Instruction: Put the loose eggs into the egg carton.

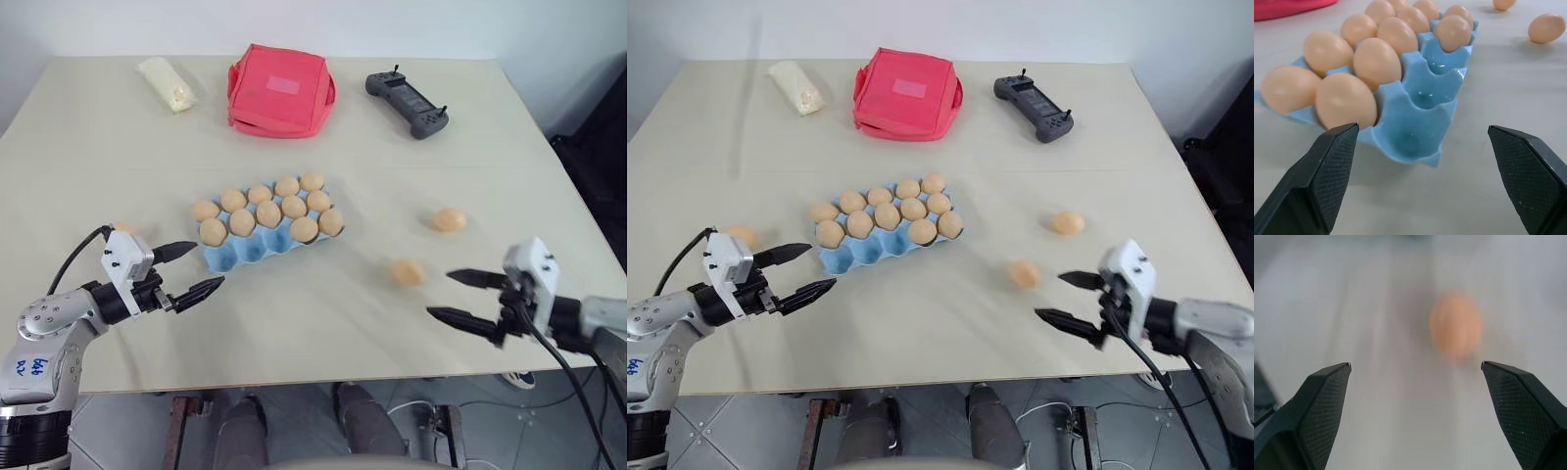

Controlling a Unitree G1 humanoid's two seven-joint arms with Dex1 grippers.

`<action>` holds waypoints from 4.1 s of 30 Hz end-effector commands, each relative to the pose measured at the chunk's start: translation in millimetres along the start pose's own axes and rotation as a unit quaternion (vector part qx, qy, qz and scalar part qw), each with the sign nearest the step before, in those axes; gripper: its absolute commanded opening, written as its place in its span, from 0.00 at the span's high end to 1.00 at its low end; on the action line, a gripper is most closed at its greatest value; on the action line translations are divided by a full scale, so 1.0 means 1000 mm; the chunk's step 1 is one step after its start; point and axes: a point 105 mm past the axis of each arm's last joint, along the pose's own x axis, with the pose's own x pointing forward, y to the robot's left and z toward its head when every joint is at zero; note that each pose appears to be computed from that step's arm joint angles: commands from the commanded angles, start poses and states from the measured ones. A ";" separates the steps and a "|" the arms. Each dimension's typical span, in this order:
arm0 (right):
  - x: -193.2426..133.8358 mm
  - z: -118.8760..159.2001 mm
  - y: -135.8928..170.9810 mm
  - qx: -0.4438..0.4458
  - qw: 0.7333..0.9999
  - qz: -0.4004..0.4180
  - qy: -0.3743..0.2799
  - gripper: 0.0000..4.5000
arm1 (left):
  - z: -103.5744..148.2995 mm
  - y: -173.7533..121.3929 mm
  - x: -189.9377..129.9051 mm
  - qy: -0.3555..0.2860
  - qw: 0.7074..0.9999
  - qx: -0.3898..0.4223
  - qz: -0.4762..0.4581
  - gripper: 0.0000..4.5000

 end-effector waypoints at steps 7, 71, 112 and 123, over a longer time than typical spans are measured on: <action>0.010 0.023 -0.002 -0.053 0.998 -0.001 -0.039 0.01 | 0.009 0.004 -0.003 -0.013 1.000 0.015 0.006 0.00; 0.217 0.163 0.084 -0.146 0.960 0.153 -0.183 0.01 | 0.011 -0.004 -0.029 -0.021 0.995 0.021 0.097 0.00; -0.029 0.032 -0.104 -0.030 0.969 -0.239 -0.043 0.01 | 0.011 0.021 -0.023 -0.014 0.997 0.030 0.067 0.00; 0.025 0.066 -0.146 0.008 0.957 -0.253 -0.144 0.01 | 0.015 0.016 -0.019 -0.021 0.997 0.033 0.066 0.00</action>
